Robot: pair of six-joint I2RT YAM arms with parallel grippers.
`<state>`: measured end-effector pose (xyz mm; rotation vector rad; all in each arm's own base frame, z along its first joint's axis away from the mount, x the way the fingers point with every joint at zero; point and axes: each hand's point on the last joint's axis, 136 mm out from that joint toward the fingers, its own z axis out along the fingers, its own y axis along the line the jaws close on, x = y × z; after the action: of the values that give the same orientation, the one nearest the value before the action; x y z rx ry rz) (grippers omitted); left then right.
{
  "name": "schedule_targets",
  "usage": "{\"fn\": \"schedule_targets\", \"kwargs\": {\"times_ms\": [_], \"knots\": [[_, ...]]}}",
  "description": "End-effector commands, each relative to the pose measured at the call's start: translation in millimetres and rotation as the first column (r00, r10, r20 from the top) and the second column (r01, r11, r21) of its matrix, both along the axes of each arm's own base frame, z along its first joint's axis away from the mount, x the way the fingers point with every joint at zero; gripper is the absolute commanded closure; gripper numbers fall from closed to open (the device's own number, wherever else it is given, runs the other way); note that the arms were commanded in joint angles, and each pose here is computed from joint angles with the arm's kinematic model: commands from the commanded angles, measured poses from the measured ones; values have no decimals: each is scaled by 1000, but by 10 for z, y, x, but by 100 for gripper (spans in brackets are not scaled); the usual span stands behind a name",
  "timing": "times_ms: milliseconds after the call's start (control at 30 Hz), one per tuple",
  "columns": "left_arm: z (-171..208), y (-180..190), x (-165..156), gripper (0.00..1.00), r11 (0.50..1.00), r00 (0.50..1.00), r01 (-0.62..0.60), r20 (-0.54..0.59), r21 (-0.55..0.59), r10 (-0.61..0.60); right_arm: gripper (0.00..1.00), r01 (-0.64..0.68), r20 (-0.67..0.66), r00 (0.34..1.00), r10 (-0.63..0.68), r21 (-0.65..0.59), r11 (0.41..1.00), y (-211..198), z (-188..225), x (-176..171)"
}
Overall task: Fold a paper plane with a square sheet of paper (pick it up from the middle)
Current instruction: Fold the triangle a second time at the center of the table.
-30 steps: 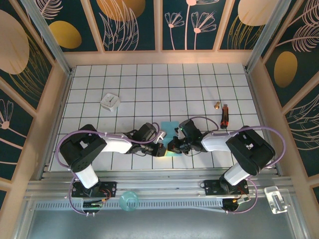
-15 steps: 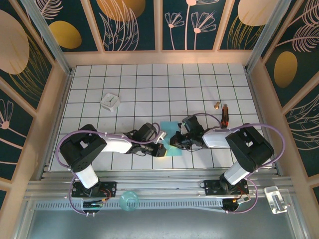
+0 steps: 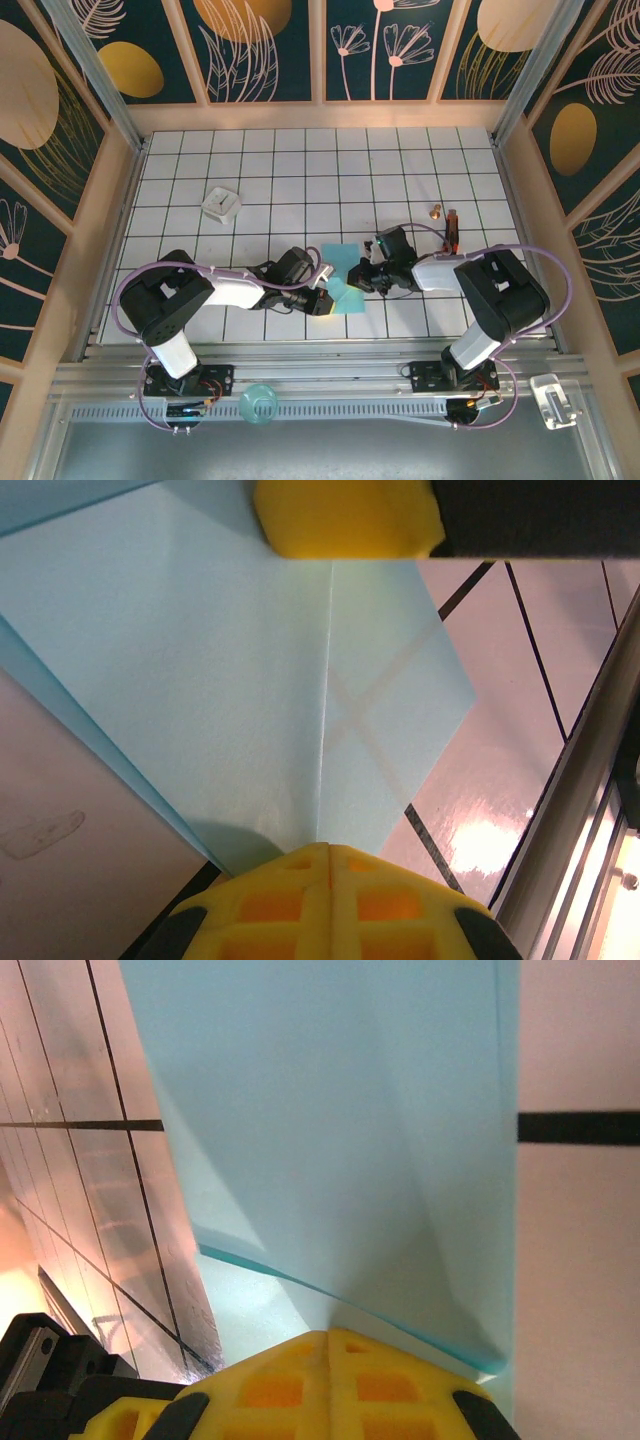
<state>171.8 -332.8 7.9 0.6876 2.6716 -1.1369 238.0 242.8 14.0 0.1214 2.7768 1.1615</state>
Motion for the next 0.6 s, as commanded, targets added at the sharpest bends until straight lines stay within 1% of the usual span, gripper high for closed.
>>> {"fn": "schedule_targets", "kwargs": {"times_ms": [0, 567], "knots": [[-741, 703, -439, 100, 944, 988, 18, -150, 329, 33, 100, 113, 40, 993, -108, -162, 980, -405, -308, 179], [-746, 721, -449, 100, 941, 988, 24, -150, 337, 29, 100, 167, 56, 986, -160, -169, 971, -647, -375, 345]]}}
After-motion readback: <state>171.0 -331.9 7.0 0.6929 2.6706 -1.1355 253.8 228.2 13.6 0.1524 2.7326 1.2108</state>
